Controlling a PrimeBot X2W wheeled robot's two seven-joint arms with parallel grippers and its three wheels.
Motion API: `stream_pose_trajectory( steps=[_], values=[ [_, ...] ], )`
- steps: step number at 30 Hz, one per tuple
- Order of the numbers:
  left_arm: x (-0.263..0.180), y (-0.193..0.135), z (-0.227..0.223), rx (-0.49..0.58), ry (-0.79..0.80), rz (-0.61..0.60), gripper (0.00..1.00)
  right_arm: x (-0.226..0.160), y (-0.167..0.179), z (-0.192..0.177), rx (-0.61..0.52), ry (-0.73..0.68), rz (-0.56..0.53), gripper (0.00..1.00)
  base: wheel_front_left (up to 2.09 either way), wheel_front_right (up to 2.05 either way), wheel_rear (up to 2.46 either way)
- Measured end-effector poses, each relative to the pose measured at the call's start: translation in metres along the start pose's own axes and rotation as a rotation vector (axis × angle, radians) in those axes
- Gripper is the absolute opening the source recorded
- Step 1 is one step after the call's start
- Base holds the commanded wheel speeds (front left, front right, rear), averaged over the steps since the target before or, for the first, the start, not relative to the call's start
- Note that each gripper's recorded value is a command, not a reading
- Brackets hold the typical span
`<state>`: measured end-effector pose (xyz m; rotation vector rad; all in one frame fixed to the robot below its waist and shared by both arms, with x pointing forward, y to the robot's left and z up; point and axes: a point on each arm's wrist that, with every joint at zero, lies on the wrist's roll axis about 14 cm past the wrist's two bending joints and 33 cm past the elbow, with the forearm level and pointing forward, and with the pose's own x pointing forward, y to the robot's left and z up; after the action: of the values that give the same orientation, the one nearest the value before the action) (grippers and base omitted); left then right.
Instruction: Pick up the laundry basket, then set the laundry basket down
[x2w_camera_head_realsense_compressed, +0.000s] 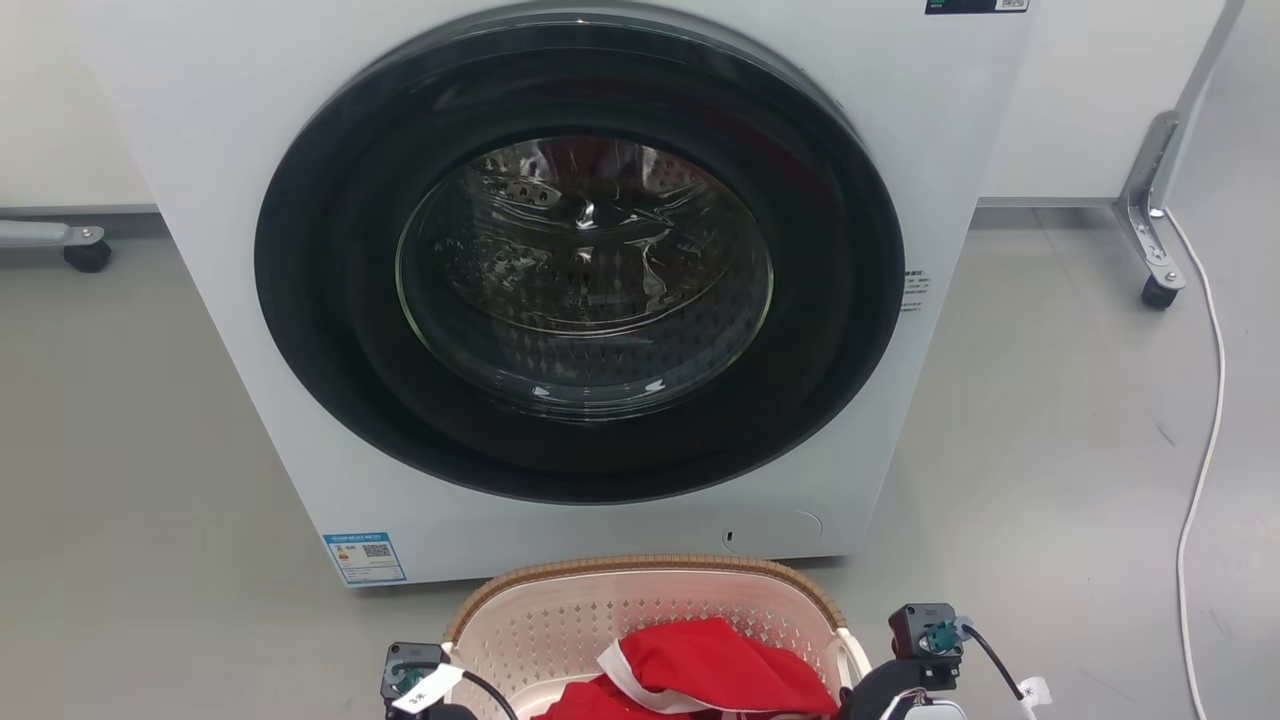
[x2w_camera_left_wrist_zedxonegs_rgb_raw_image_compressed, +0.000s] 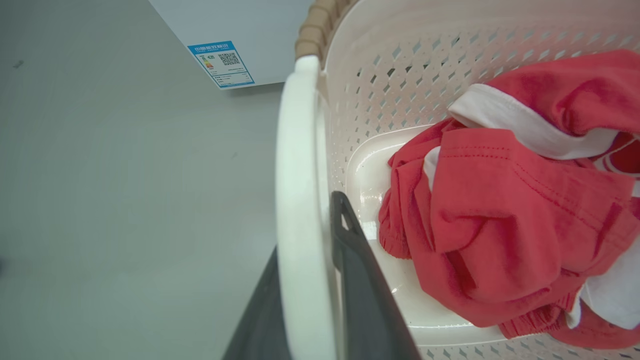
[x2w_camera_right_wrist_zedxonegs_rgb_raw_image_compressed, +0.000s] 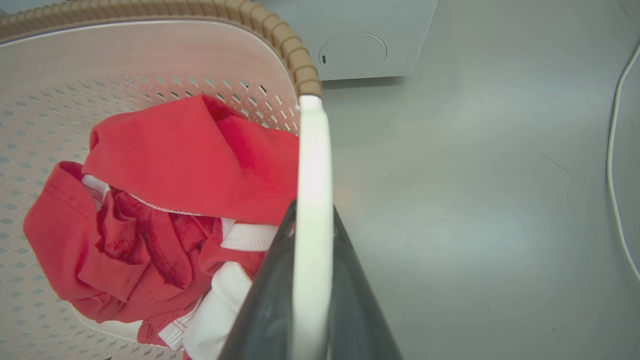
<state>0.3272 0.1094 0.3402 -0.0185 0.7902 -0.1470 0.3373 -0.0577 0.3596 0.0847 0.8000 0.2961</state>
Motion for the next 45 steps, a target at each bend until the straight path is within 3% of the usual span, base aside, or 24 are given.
stream_pose_trajectory(
  steps=[45],
  values=[
    [0.016,-0.002,0.0,-0.009,0.027,-0.01,0.0,0.013,-0.007,-0.004,0.001,0.036,-0.004,0.0,0.0,0.0,0.0]
  ],
)
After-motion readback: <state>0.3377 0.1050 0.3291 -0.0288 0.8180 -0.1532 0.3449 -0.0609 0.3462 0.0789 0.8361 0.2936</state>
